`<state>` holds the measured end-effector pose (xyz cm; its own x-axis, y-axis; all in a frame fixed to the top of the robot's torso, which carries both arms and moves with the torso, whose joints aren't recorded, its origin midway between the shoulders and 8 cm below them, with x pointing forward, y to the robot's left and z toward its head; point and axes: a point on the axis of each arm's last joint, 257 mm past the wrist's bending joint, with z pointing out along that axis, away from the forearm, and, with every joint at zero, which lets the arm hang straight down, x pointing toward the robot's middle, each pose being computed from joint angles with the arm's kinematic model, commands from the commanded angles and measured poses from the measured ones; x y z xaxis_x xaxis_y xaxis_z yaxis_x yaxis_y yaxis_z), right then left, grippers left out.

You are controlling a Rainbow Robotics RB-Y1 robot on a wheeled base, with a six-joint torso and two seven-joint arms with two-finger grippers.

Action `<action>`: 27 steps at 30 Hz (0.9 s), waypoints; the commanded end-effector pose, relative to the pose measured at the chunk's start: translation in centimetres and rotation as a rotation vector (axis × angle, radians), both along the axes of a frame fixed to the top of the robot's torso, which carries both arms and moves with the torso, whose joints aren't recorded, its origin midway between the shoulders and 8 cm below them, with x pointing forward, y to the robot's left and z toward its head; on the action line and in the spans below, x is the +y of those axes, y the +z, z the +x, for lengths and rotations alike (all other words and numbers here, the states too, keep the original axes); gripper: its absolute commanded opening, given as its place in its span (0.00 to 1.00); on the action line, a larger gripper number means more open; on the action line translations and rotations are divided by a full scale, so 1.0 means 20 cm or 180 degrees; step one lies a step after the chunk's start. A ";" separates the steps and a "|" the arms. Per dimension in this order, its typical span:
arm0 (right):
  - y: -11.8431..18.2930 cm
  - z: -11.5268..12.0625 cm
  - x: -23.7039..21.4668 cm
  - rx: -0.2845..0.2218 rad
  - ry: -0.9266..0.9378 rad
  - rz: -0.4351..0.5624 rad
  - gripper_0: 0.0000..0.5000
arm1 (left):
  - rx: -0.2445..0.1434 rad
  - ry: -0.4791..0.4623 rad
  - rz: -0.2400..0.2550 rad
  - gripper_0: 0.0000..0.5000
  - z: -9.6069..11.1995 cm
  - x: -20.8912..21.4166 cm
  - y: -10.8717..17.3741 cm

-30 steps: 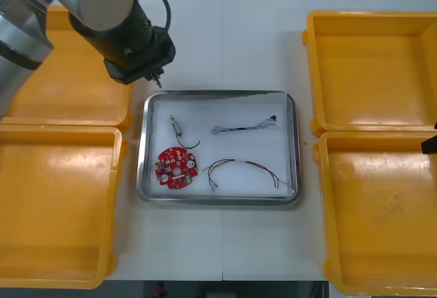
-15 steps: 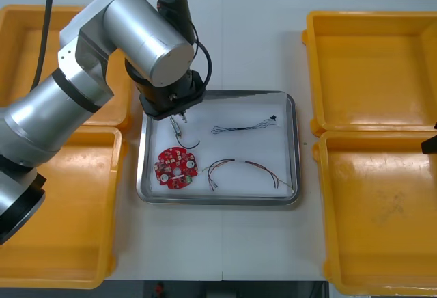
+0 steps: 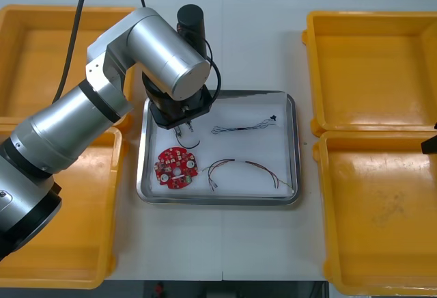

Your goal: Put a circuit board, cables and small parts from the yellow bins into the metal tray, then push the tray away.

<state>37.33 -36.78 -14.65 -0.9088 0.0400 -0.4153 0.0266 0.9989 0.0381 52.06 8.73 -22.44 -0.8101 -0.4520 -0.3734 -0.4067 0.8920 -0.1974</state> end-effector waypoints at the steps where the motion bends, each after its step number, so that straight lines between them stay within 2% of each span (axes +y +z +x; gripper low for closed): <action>1: 0.08 -0.01 -0.08 -0.0099 -0.0106 -0.0130 1.00 | -0.0017 -0.0217 0.0080 0.00 -0.04 -0.09 -0.05; 10: 0.08 -0.01 -0.08 -0.0099 -0.0106 -0.0130 1.00 | 0.0003 -0.0194 0.0073 0.03 -0.05 -0.09 -0.09; 12: 0.08 -0.01 -0.08 -0.0099 -0.0106 -0.0130 1.00 | -0.0015 -0.0186 0.0088 0.10 -0.04 -0.08 -0.09; 14: 0.08 -0.01 -0.08 -0.0099 -0.0106 -0.0130 1.00 | -0.0022 -0.0189 0.0088 0.27 -0.04 -0.08 -0.08; 17: 0.08 -0.01 -0.08 -0.0099 -0.0106 -0.0130 1.00 | -0.0024 -0.0187 0.0098 0.44 -0.04 -0.07 -0.09; 20: 0.08 -0.01 -0.08 -0.0099 -0.0106 -0.0130 1.00 | -0.0045 -0.0181 0.0114 0.54 -0.02 -0.05 -0.08; 27: 0.08 -0.01 -0.08 -0.0099 -0.0106 -0.0130 1.00 | -0.0059 -0.0183 0.0146 0.68 -0.02 0.00 -0.04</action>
<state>37.33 -36.78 -14.65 -0.9088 0.0400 -0.4153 0.0266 0.9989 0.0381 51.79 8.37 -23.67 -0.8191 -0.4191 -0.3917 -0.3814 0.9079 -0.1739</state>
